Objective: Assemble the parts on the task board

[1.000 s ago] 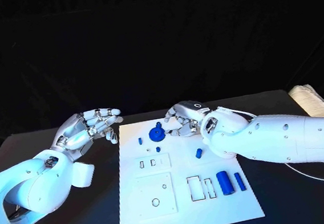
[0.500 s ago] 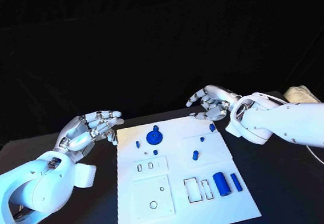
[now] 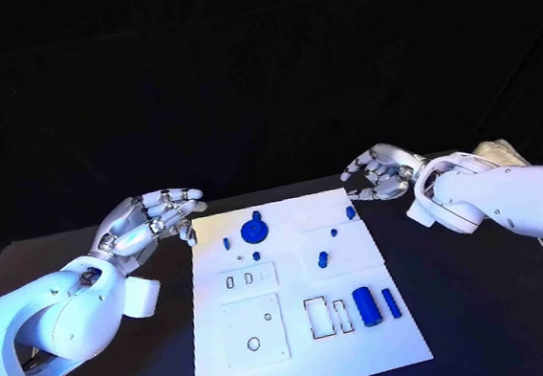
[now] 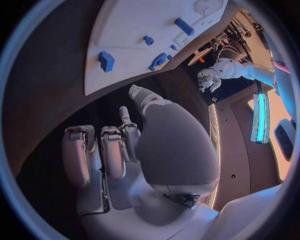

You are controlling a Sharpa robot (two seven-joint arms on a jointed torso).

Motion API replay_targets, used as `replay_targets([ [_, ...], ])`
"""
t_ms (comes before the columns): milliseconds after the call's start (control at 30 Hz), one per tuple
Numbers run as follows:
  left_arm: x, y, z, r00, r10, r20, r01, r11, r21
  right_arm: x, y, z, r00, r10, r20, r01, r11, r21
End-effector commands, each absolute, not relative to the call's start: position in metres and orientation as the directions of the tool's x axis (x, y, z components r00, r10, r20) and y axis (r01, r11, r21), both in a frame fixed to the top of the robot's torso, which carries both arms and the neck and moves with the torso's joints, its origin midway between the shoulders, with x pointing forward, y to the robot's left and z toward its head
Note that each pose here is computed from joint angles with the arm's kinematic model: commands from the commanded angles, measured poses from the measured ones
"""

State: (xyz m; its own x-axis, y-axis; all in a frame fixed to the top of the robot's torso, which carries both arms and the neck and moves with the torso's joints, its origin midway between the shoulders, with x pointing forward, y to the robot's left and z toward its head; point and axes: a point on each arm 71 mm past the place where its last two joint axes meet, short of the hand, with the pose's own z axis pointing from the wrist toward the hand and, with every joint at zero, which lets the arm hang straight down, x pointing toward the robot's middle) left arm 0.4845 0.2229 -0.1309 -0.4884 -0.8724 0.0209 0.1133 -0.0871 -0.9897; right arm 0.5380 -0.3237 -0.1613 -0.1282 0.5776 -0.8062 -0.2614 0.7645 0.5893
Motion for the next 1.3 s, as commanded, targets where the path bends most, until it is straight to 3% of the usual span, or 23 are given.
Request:
replay_targets([
  [33,0.484,0.221,-0.13,-0.511,-0.859,0.024,0.122,-0.1,-0.988,0.535,-0.325,-0.169,-0.188,0.561,-0.806,-0.276,0.758,0.592],
  [300,0.484,0.223,-0.131,-0.507,-0.861,0.023,0.121,-0.098,-0.988,0.532,-0.331,-0.183,-0.21,0.527,-0.824,-0.265,0.78,0.567],
  [1300,0.485,0.226,-0.131,-0.503,-0.864,0.022,0.119,-0.094,-0.988,0.534,-0.326,-0.195,-0.215,0.51,-0.833,-0.249,0.796,0.552],
])
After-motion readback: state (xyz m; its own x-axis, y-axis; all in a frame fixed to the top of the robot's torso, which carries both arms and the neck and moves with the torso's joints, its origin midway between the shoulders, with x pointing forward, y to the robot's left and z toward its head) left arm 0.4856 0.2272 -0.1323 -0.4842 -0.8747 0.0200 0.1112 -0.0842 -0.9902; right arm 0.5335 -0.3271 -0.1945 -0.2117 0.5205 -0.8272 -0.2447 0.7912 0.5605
